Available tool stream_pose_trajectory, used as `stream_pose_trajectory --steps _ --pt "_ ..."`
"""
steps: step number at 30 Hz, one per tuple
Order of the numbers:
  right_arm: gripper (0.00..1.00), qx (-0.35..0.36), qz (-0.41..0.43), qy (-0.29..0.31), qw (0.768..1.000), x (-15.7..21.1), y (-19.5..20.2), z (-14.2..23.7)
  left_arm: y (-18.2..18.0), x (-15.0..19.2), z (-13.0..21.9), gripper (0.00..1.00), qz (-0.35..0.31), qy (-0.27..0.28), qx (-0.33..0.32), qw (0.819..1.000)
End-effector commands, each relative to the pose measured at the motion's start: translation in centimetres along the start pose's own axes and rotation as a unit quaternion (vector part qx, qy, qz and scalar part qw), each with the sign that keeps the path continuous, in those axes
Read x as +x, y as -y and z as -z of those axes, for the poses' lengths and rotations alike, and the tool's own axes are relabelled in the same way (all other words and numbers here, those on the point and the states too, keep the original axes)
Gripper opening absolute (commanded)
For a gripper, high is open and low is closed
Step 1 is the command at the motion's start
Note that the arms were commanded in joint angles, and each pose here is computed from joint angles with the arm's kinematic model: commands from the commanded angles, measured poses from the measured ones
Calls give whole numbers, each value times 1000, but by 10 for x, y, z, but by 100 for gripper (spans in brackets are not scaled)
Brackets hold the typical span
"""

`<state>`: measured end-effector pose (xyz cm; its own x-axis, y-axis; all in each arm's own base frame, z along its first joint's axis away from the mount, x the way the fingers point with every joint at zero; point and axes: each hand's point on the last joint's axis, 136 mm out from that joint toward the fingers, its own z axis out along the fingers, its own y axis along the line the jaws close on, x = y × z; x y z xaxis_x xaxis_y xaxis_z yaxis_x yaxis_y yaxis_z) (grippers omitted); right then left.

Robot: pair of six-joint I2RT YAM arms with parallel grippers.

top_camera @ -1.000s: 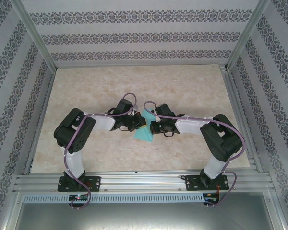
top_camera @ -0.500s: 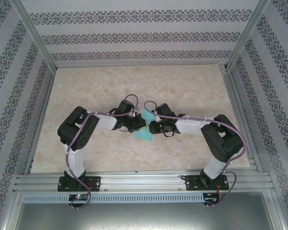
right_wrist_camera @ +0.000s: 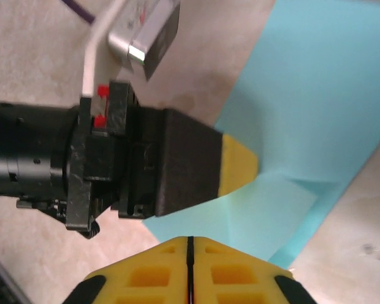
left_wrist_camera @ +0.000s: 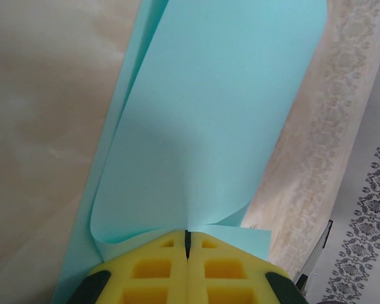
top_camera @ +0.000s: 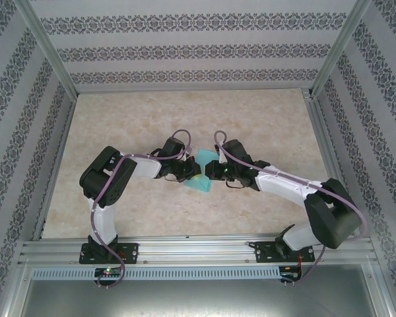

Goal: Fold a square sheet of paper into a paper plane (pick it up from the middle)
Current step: Fold the triangle a second time at the center of the table.

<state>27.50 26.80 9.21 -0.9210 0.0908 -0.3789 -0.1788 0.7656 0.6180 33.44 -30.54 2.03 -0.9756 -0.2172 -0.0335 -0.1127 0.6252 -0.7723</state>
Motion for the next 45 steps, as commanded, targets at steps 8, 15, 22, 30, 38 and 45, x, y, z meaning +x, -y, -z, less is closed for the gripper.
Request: stream_pose_trajectory --steps 8,15,22,30,38,45 --pt "5 -9 -66 -74 995 33 4 -34 -31 12 -5 0 13 -22 -54 998" --pt "6 -16 -83 -87 993 35 11 -40 -30 14 -5 0 9 -27 -52 998" --pt "7 3 -97 -110 989 46 25 -50 -31 15 -5 0 8 -30 -54 998" --pt "8 12 -100 -117 988 56 34 -45 -32 15 -5 0 6 -32 -59 998" --pt "9 31 -104 -132 985 70 45 -44 -38 15 -6 0 11 -33 -71 997" --pt "10 39 -113 -148 982 85 51 -37 -46 16 -6 0 18 -31 -86 996"
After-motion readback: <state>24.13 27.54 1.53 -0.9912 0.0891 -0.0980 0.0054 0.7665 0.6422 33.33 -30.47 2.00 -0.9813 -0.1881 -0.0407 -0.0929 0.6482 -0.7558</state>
